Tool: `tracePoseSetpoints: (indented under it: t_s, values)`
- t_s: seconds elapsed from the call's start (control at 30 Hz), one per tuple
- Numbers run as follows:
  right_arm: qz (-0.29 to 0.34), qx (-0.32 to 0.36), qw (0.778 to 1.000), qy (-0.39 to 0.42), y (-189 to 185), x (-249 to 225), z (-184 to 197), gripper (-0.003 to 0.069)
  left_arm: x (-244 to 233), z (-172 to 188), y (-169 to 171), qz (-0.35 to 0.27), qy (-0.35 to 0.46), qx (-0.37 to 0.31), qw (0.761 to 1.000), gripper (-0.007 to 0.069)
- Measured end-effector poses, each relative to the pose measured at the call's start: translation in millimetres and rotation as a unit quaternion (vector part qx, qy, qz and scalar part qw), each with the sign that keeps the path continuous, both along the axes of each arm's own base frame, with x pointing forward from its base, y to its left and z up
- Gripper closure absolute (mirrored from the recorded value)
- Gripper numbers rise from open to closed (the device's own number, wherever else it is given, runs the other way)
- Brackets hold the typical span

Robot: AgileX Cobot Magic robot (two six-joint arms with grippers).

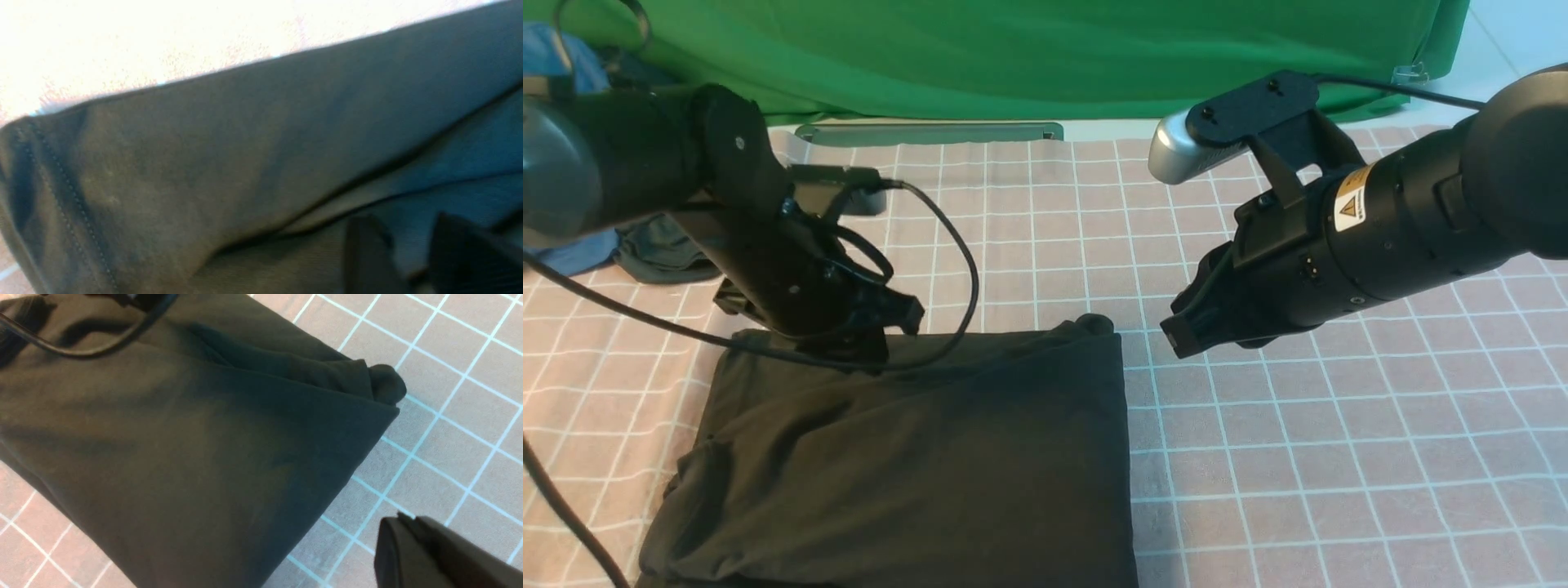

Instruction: Fold a long-sleeved shirt over a pink coffee tablecloth.

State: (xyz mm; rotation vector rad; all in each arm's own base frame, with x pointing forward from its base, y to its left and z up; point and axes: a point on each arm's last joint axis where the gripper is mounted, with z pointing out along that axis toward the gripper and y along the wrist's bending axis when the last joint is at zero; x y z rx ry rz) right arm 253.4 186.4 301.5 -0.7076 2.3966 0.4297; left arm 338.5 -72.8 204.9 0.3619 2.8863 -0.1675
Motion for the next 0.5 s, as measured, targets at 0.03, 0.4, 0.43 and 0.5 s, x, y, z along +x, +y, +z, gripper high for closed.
tracePoseSetpoints:
  t_s: [0.03, 0.4, 0.43, 0.5]
  values:
    - [0.0, 0.0, 1.0, 0.0, 0, 0, 0, 0.0587, 1, -4, 1, -0.004, 0.004, 0.007, 1.0, 0.0321]
    - [0.0, 0.0, 1.0, 0.0, 0, 0, 0, 0.0587, 3, -28, 4, -0.022, 0.045, 0.04, 0.998, 0.0209]
    - [0.0, 0.0, 1.0, 0.0, 0, 0, 0, 0.0587, 3, -28, 4, -0.023, 0.047, 0.041, 0.998, 0.0257]
    - [0.0, 0.0, 1.0, 0.0, 0, 0, 0, 0.0587, 1, -28, 4, -0.025, 0.055, 0.042, 0.997, 0.0415]
